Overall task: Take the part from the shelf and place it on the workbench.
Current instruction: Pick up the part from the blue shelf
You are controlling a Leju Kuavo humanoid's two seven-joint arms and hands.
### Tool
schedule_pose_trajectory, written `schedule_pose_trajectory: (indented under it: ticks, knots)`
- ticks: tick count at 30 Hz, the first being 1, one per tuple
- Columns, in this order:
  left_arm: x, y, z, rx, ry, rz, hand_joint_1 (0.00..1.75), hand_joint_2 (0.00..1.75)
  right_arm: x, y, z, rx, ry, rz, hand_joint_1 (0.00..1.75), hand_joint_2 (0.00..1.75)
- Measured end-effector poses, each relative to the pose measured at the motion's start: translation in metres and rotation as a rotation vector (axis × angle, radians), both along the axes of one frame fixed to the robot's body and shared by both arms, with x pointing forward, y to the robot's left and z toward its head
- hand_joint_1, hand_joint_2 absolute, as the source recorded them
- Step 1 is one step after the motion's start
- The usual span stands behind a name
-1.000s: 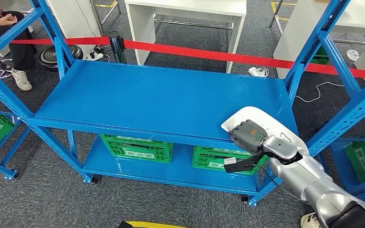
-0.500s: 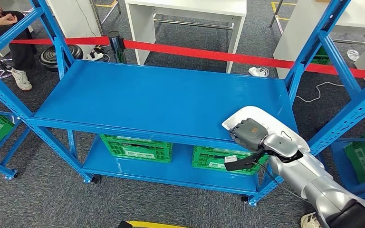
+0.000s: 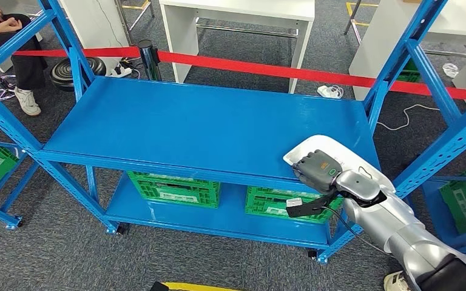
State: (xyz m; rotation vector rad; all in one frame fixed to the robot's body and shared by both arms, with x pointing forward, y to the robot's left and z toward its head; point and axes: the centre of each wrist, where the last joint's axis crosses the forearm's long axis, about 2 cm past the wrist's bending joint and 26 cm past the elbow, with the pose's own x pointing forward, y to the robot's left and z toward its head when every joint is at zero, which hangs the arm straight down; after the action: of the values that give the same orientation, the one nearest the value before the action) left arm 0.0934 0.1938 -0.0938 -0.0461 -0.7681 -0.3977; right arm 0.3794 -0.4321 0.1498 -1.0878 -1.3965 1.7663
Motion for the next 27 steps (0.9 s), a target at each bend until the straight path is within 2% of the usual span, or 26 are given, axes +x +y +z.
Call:
schedule_pose_trajectory:
  ticks: [6, 17, 27]
  knots:
    - [0.000, 0.000, 0.000, 0.001, 0.000, 0.002, 0.00, 1.75, 0.010, -0.003, 0.023, 0.022, -0.050, -0.012, 1.75, 1.75]
    - [0.001, -0.003, 0.001, 0.003, 0.009, 0.010, 0.00, 1.75, 0.032, -0.018, 0.089, 0.008, -0.137, -0.019, 1.75, 1.75]
    - [0.002, -0.004, 0.001, 0.005, 0.011, 0.010, 0.00, 1.75, 0.047, -0.029, 0.162, 0.009, -0.213, -0.024, 1.75, 1.75]
